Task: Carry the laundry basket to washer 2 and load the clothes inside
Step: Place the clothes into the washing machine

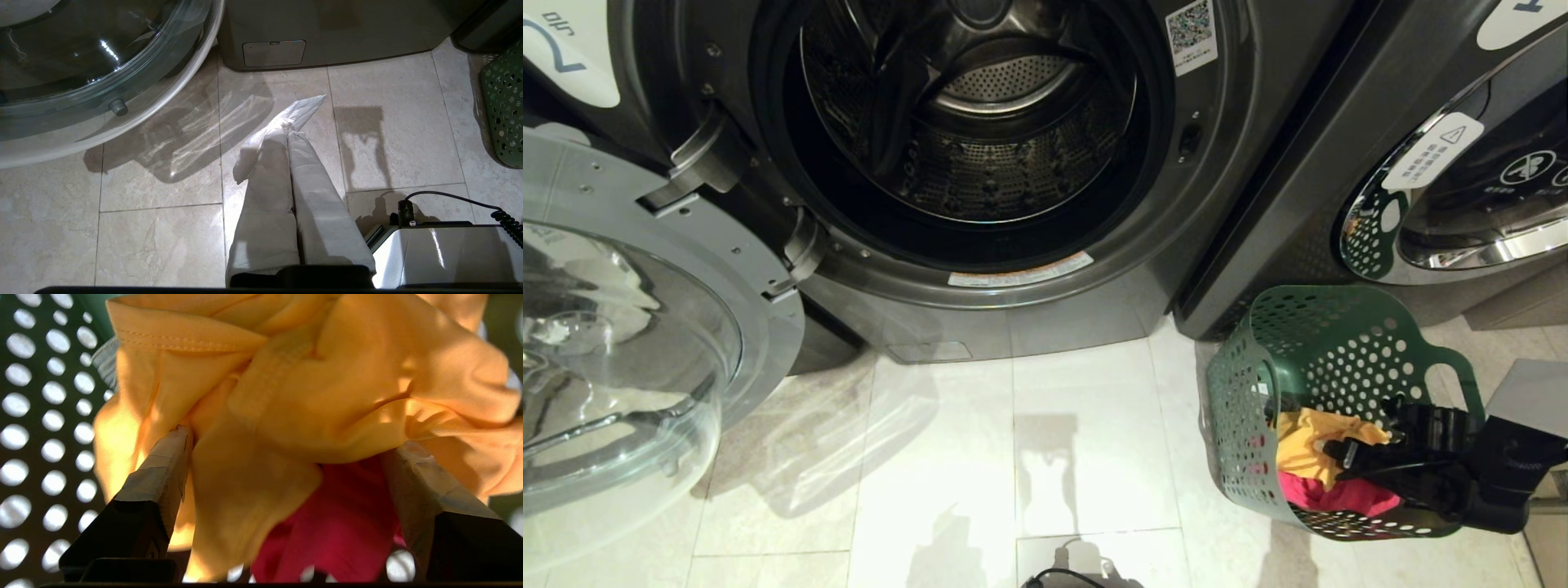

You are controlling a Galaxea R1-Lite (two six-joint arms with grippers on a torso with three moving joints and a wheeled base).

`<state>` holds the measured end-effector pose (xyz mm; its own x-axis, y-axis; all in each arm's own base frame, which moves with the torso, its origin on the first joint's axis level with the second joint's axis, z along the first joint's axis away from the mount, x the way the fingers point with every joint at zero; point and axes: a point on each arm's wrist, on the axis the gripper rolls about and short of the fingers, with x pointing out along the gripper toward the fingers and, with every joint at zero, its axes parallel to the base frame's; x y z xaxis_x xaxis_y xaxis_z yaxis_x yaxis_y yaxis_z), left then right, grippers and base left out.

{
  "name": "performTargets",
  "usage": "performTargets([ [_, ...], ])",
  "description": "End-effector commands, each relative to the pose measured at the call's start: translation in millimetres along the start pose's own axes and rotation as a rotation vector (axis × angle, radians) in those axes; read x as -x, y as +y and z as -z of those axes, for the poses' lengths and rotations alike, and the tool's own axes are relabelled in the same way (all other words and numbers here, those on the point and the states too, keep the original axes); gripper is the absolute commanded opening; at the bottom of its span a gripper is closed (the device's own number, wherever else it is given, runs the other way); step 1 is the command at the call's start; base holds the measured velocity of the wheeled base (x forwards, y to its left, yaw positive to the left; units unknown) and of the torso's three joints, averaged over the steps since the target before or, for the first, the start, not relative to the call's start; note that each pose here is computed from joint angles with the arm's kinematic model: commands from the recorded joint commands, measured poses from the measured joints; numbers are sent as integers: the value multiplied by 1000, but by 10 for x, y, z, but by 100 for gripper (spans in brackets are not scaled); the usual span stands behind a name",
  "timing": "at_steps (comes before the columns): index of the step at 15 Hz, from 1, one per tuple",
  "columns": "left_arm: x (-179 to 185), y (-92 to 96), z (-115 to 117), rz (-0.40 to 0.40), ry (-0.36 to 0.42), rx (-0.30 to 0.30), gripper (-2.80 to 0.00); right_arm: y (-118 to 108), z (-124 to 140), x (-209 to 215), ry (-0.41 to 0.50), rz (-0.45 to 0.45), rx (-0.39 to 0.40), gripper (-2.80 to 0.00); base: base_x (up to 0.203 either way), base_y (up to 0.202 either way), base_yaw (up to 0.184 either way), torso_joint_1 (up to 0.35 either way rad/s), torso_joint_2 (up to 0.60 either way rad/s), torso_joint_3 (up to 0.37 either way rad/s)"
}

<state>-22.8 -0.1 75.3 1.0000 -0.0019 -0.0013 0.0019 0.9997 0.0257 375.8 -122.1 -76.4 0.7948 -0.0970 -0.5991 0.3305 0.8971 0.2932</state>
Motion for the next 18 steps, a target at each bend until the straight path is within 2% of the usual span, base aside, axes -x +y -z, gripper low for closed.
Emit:
performTargets([
  [1,-1,0,1,0,3,0,-280,-76,95,-298,-6,-2,2,0,0,0,0,0,0,0],
  [5,-1,0,1,0,3,-2,-280,-106,191,-442,7,-2,11,0,0,0,0,0,0,0],
  [6,-1,0,1,0,3,-2,-280,-104,210,-444,12,-2,9,-280,0,0,0,0,0,0],
  [12,-1,0,1,0,3,-2,-280,-39,64,-281,-9,-8,14,-280,0,0,0,0,0,0],
  [18,-1,0,3,-2,5,-5,-280,18,90,100,42,0,3,-280,0,0,0,0,0,0],
])
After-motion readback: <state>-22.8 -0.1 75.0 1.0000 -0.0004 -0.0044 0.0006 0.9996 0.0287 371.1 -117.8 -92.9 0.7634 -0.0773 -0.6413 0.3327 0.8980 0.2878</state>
